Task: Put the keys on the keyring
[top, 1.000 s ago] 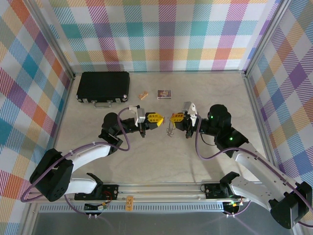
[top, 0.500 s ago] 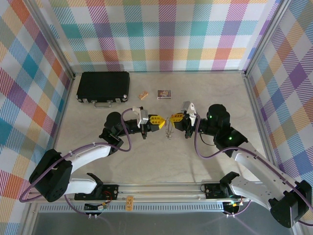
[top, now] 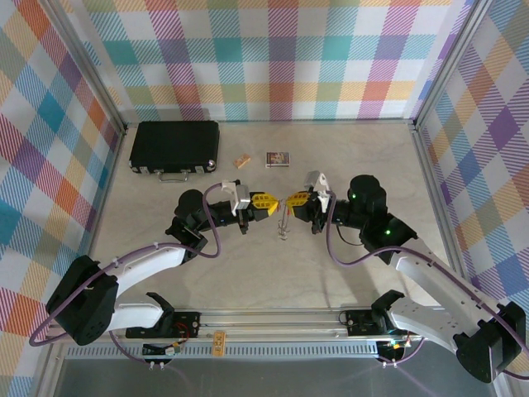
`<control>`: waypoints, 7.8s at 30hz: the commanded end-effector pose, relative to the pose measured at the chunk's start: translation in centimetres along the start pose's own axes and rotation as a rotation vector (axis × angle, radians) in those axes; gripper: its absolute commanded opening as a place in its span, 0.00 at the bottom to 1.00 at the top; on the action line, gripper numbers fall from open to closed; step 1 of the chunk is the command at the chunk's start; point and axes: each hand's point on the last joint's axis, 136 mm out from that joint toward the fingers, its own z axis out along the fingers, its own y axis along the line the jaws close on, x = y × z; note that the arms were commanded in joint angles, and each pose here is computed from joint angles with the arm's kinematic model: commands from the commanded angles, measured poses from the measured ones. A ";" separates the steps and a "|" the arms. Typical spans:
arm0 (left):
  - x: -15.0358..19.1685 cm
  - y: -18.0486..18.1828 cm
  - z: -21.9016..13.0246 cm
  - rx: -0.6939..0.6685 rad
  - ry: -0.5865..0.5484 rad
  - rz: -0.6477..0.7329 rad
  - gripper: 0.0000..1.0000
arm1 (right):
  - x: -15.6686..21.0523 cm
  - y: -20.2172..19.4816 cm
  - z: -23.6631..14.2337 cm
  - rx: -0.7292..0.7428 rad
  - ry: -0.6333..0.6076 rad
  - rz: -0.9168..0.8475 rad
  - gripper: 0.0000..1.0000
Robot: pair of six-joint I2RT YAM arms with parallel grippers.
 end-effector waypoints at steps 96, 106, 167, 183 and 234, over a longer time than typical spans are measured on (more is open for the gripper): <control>0.1 1.4 0.6 -0.107 0.022 0.112 0.00 | -1.3 -0.6 0.6 0.039 0.037 0.118 0.00; 0.3 0.8 0.8 -0.070 0.029 0.106 0.00 | -1.2 -0.5 0.7 0.035 0.039 0.121 0.00; 1.9 0.8 -0.2 -0.179 0.016 0.350 0.00 | 1.0 -0.3 2.0 0.172 0.118 -0.105 0.00; -1.9 0.7 -0.5 -0.186 -0.077 0.190 0.00 | -1.5 1.4 -0.5 0.130 -0.127 -0.190 0.00; -3.9 1.1 -2.0 -0.044 -0.162 0.047 0.00 | -5.0 0.3 0.8 -0.202 -0.293 -0.078 0.00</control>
